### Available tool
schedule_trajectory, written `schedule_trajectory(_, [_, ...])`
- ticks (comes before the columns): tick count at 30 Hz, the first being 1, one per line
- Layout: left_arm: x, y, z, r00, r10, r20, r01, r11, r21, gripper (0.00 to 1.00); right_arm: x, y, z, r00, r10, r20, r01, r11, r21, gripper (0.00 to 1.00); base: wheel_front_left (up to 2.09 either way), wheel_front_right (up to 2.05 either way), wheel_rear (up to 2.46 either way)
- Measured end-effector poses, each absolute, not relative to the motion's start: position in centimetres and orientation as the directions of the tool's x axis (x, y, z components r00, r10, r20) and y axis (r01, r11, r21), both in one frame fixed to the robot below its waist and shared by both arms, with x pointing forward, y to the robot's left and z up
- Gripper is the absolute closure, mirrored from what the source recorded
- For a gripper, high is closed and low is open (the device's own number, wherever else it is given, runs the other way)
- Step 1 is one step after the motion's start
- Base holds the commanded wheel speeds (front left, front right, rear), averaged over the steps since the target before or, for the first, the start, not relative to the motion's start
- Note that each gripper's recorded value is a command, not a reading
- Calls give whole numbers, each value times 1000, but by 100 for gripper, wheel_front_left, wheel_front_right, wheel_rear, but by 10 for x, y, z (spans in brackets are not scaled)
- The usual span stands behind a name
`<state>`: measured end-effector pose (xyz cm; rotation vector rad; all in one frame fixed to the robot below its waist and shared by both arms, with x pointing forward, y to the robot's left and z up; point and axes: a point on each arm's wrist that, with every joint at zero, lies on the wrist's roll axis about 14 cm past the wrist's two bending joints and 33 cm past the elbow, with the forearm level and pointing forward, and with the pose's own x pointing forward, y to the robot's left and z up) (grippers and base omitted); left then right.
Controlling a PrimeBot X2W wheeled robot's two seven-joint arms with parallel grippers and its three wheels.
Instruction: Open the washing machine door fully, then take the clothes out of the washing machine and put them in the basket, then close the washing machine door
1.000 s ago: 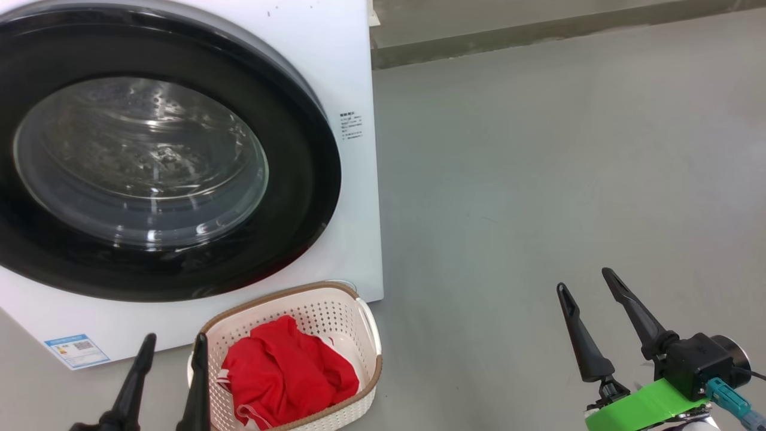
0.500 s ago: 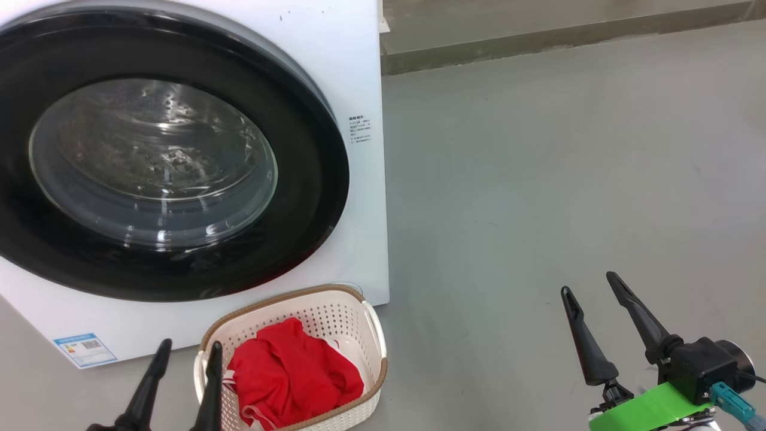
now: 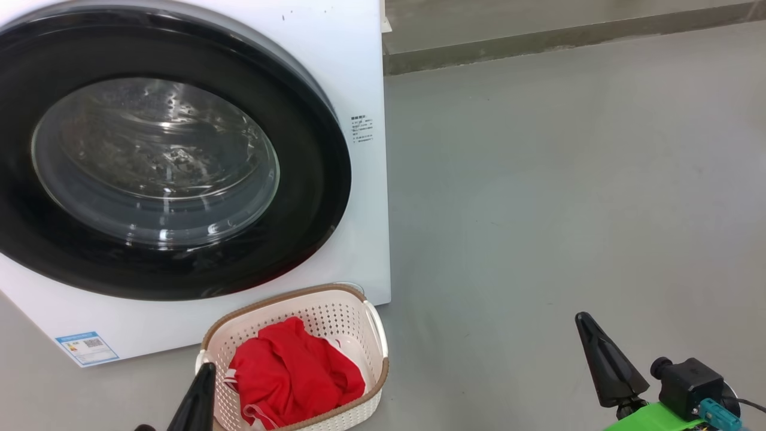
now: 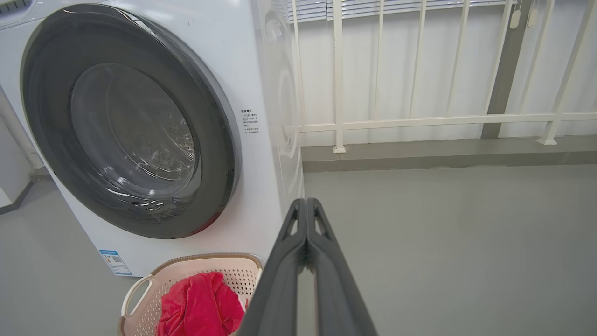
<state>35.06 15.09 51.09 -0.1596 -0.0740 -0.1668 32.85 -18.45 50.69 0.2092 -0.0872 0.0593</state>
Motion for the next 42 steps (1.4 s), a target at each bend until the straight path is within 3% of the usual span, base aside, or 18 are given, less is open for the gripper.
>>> schedule_trajectory(42, [358, 173, 491, 998, -53, -21, 30, 804, -593, 100, 343, -201, 491, 999, -38, -6, 34, 780, 625, 100, 0, 0, 0])
